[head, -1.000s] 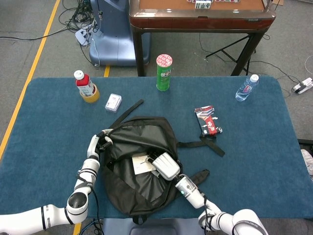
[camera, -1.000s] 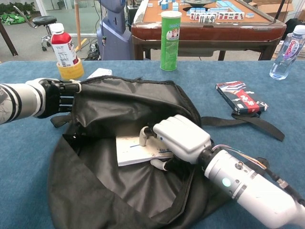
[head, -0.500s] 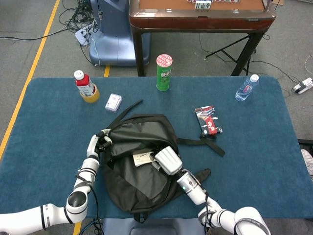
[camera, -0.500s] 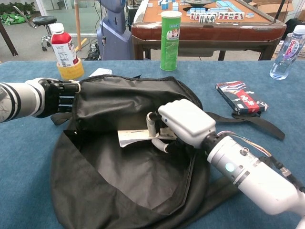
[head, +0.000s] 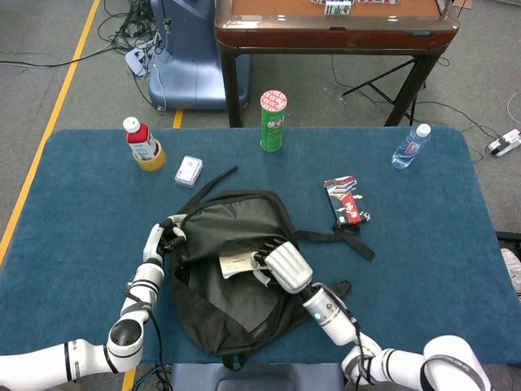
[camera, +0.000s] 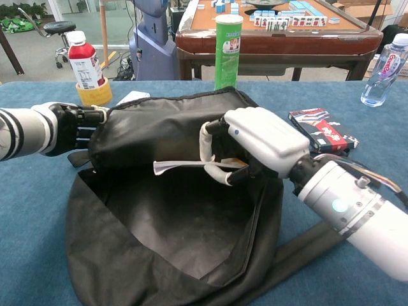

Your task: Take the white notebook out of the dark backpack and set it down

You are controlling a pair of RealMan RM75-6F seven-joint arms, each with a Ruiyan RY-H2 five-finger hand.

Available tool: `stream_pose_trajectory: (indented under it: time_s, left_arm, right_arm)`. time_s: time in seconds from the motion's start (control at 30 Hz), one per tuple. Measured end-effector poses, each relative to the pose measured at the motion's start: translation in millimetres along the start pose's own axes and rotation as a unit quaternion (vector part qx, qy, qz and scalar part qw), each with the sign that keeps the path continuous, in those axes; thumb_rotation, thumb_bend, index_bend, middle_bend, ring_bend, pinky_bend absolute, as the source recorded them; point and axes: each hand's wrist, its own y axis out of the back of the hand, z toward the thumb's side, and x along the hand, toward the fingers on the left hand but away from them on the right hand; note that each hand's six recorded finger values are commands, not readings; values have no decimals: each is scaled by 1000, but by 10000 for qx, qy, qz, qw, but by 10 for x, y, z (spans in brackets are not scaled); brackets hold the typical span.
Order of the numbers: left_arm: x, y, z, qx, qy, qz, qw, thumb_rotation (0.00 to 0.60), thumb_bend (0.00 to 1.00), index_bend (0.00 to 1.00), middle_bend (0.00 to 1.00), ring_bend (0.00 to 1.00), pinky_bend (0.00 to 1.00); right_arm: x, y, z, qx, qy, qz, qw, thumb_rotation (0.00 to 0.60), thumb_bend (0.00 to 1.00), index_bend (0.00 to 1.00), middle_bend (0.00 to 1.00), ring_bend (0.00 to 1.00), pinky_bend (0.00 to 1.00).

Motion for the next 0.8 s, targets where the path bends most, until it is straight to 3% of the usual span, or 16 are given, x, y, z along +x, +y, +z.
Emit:
stream_pose_trajectory:
  time_s: [0.43,0.8]
  left_arm:
    - [-19,43,2,131,-34,21,9999,600,838,394,440,393,195]
    - [-63,38,-90,381,-28,-139,9992,600,838,394,432,388,195]
  right_arm:
    - [235,798,-30,-281,14,-359,9990,600,617,708,620,556,526]
    - [415,1748,-196,-537,-177,-960,9938,600,617,723,633,581,562]
